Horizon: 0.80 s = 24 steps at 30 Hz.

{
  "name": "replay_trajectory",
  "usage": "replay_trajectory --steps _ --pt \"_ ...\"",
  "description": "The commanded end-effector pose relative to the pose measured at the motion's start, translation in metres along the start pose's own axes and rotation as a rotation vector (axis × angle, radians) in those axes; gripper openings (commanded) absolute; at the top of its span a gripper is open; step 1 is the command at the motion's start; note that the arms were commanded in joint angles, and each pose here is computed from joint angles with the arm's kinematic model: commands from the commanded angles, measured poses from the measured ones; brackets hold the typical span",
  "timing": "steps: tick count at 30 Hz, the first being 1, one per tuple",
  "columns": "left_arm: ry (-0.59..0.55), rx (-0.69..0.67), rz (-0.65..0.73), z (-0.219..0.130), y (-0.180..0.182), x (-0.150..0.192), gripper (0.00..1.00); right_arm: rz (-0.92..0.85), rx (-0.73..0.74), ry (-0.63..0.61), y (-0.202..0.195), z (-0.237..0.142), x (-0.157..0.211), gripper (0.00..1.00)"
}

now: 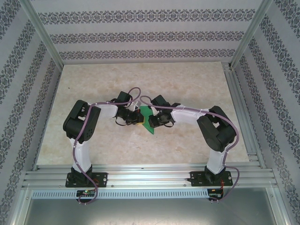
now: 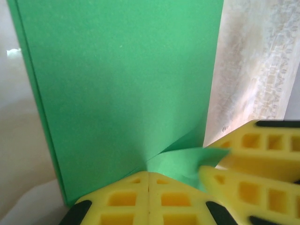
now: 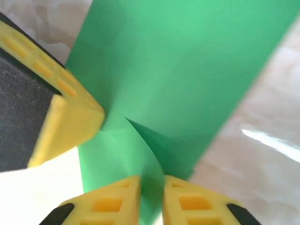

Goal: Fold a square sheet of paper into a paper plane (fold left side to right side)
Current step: Third fold the triangle at the center of the table.

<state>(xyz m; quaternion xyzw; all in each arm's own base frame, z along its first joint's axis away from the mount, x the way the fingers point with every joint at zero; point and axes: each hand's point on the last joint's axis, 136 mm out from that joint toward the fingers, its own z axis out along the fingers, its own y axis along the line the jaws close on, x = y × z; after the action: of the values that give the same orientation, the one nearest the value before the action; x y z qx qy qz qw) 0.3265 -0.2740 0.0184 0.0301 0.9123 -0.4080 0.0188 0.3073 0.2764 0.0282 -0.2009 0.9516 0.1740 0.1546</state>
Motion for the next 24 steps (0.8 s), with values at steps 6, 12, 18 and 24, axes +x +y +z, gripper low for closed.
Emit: replay_trajectory --steps 6,12,18,24 --pt "0.062 -0.172 -0.048 0.014 0.047 0.025 0.04 0.011 -0.069 -0.053 0.023 -0.039 -0.003 0.15" --pt "0.062 -0.179 -0.048 0.014 0.049 0.025 0.04 -0.016 -0.160 -0.033 0.056 -0.014 0.000 0.11" --pt "0.059 -0.185 -0.044 0.013 0.048 0.023 0.04 -0.043 -0.173 0.014 0.068 0.009 0.004 0.11" --pt "0.060 -0.187 -0.042 0.013 0.047 0.024 0.03 -0.038 -0.119 0.051 0.051 0.018 0.020 0.11"
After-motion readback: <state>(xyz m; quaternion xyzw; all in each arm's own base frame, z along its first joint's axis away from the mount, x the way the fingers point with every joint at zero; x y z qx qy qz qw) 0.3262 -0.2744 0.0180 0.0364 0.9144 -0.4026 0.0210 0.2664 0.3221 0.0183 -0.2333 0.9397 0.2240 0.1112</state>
